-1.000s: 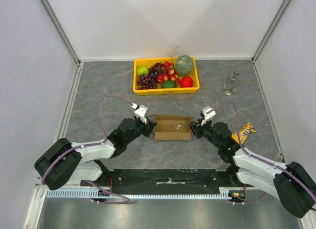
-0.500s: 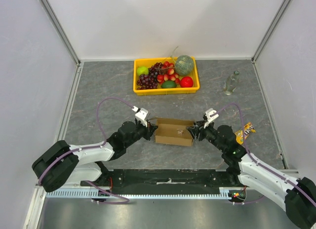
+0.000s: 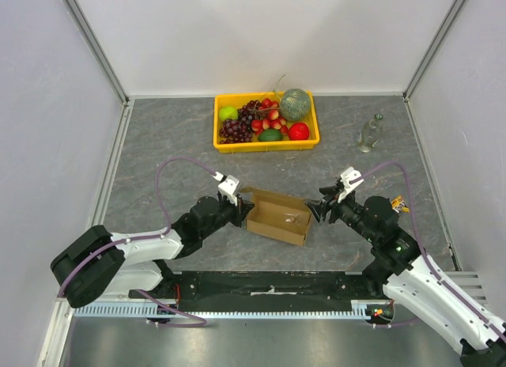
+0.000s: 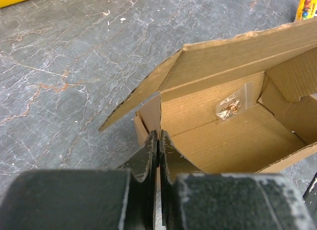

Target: Fold the paper box

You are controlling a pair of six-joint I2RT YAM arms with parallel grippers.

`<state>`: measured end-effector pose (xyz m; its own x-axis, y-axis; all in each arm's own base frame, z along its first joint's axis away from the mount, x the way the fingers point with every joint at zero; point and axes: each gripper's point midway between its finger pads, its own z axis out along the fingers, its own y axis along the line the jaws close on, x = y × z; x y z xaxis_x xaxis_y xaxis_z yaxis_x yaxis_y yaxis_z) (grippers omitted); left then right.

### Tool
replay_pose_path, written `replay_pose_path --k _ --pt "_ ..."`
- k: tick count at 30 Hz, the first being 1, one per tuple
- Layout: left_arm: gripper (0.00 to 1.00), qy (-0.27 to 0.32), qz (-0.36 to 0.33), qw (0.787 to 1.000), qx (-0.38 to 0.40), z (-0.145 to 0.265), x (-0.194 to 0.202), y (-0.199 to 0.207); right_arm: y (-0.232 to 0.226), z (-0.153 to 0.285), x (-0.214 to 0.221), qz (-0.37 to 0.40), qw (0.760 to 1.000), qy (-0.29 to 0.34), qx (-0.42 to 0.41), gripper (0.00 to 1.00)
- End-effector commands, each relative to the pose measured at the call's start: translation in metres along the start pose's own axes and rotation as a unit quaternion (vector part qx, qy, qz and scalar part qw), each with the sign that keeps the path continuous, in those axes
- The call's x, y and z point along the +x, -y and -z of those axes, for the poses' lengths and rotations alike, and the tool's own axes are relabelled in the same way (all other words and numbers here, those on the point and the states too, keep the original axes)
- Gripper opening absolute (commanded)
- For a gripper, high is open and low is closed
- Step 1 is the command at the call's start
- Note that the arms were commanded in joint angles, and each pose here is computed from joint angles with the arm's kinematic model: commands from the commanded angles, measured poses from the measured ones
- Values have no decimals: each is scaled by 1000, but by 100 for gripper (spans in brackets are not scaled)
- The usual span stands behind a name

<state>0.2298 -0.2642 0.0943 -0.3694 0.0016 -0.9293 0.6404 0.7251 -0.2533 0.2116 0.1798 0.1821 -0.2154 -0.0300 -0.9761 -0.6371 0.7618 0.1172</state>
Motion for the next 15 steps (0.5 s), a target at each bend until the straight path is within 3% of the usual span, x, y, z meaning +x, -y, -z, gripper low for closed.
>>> replay_pose_path --k 1,5,9,15 --pt "4 3 -5 1000 -2 0 0 2 -6 14 -31 26 1000 12 -10 67" --pt "4 1 -8 1000 -5 -1 2 4 -22 9 -42 49 997 7 -57 66" --pt "4 -2 -9 1000 -7 -1 4 4 -39 -4 -36 86 989 -39 -118 66" --pt "4 -6 -12 1000 -13 2 11 4 -66 -21 -26 89 980 -66 -164 66"
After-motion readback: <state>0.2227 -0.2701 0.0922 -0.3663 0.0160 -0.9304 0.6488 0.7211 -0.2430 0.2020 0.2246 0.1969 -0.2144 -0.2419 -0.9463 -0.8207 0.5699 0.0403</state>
